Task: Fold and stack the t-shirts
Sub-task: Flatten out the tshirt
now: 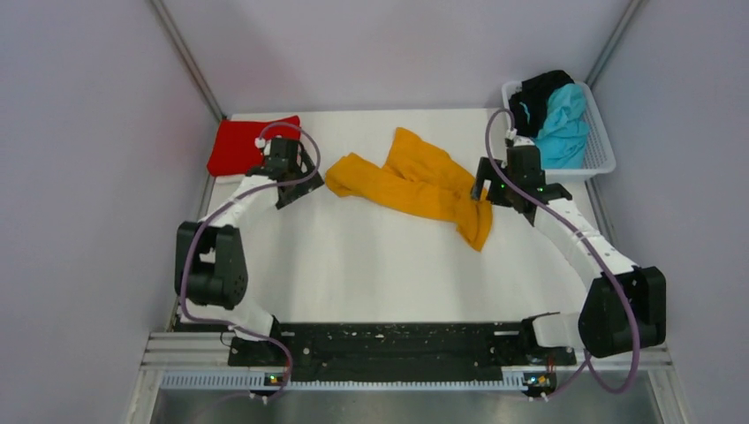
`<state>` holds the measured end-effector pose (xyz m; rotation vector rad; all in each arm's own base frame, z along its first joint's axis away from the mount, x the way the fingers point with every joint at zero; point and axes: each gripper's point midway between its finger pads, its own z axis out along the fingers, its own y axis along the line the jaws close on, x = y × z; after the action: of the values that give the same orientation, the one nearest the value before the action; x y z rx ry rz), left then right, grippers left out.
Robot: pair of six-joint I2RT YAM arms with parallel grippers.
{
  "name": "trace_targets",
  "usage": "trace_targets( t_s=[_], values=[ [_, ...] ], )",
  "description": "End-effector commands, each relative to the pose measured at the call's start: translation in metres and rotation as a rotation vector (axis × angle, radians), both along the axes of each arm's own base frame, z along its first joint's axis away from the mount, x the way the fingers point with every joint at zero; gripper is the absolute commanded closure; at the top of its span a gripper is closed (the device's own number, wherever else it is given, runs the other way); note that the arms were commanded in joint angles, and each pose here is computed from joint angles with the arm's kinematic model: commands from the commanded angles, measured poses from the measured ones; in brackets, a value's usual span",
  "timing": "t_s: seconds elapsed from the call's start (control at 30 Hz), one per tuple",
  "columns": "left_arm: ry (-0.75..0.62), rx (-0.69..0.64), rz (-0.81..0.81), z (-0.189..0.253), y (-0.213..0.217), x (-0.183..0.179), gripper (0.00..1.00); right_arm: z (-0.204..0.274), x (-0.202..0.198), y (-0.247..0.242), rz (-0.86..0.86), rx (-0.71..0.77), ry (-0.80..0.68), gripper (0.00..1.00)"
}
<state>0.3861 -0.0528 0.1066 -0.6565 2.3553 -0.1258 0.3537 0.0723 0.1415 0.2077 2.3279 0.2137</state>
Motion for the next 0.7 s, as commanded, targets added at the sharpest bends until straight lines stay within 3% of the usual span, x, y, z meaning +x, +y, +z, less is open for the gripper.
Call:
trace_targets(
  t_s=[0.0,0.2,0.5,0.6,0.67],
  values=[
    [-0.058,-0.097,-0.105,0.019,-0.030,0.065,0.05,0.001,-0.007,0.016,0.058,-0.043,-0.053,0.14],
    [0.010,-0.130,-0.206,-0.003,-0.051,0.110,0.16,-0.011,-0.005,0.030,0.100,-0.013,-0.072,0.16],
    [0.029,-0.221,-0.316,-0.036,-0.077,0.124,0.28,-0.036,0.024,0.048,0.140,-0.006,-0.071,0.19],
    [0.042,-0.267,-0.339,-0.045,-0.086,0.126,0.36,-0.049,0.037,0.051,0.155,-0.028,-0.049,0.21],
    [0.045,-0.288,-0.347,-0.048,-0.090,0.127,0.46,-0.057,0.044,0.052,0.159,-0.045,-0.025,0.25]
  ],
)
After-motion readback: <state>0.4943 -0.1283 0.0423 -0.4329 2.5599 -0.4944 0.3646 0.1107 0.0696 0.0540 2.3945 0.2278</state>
